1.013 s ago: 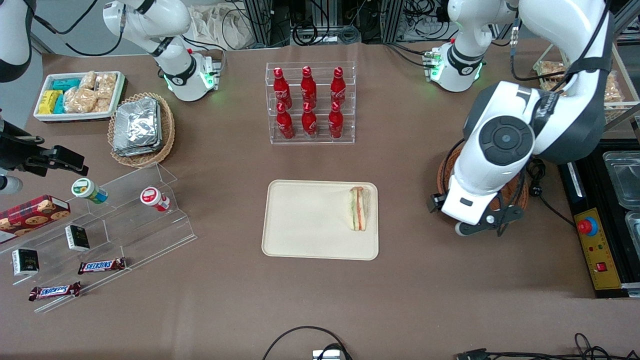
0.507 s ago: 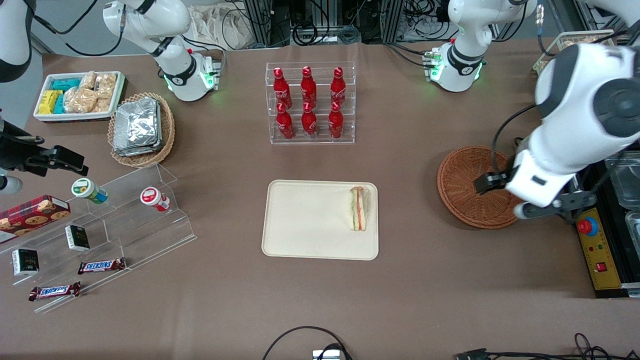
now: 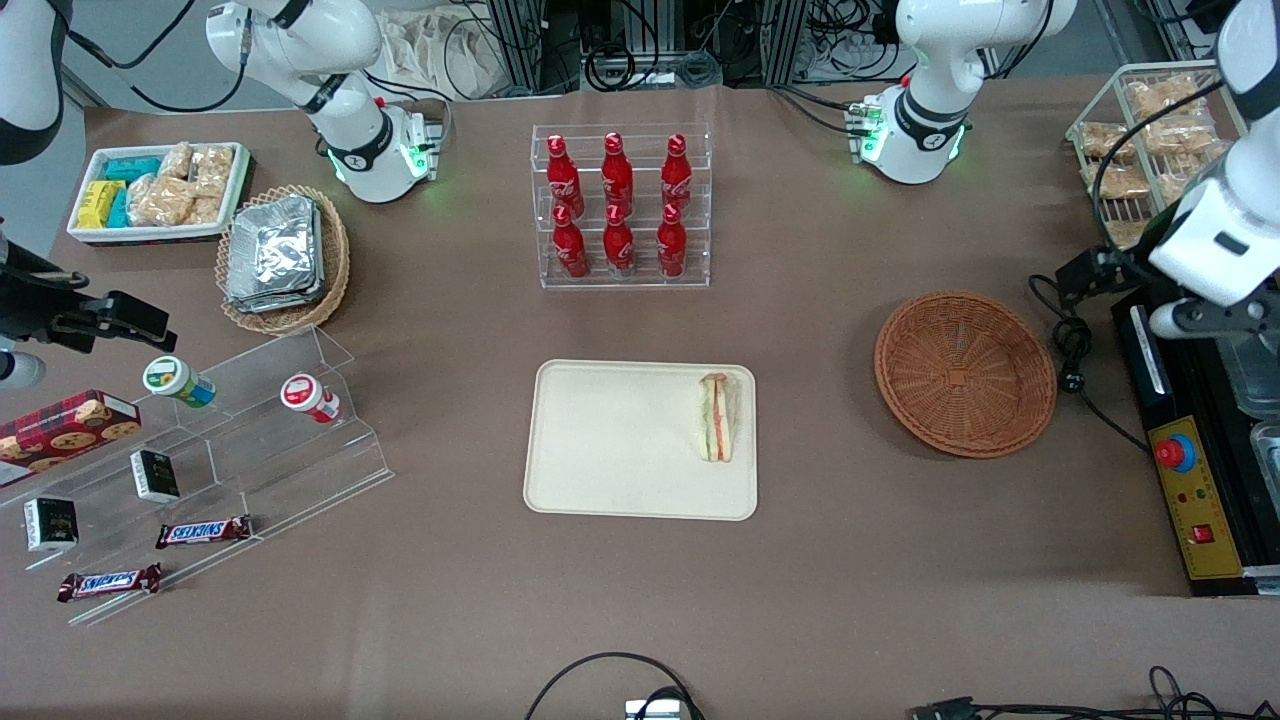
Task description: Place sandwich from basket to tray
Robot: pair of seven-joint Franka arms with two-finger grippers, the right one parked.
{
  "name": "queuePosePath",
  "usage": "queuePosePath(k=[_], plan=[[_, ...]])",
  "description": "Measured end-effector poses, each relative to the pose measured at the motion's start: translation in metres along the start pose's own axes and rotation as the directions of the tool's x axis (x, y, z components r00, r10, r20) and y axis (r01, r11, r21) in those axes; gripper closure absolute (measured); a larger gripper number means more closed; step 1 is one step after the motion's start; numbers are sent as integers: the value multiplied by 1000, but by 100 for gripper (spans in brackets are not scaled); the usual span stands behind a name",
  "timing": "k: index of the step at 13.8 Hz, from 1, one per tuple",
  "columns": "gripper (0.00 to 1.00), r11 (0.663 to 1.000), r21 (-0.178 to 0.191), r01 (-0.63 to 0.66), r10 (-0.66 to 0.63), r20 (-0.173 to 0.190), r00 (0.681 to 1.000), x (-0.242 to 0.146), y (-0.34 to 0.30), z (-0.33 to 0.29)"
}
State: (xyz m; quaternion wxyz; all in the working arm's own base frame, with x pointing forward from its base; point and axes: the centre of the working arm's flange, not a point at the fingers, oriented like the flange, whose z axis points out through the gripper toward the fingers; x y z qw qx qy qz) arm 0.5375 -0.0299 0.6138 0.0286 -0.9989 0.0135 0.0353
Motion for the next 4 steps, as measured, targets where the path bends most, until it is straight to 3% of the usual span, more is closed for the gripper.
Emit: queuePosePath(k=[4], plan=[[0,999,-14,-35,35,-11,999,-21,-8,-22]])
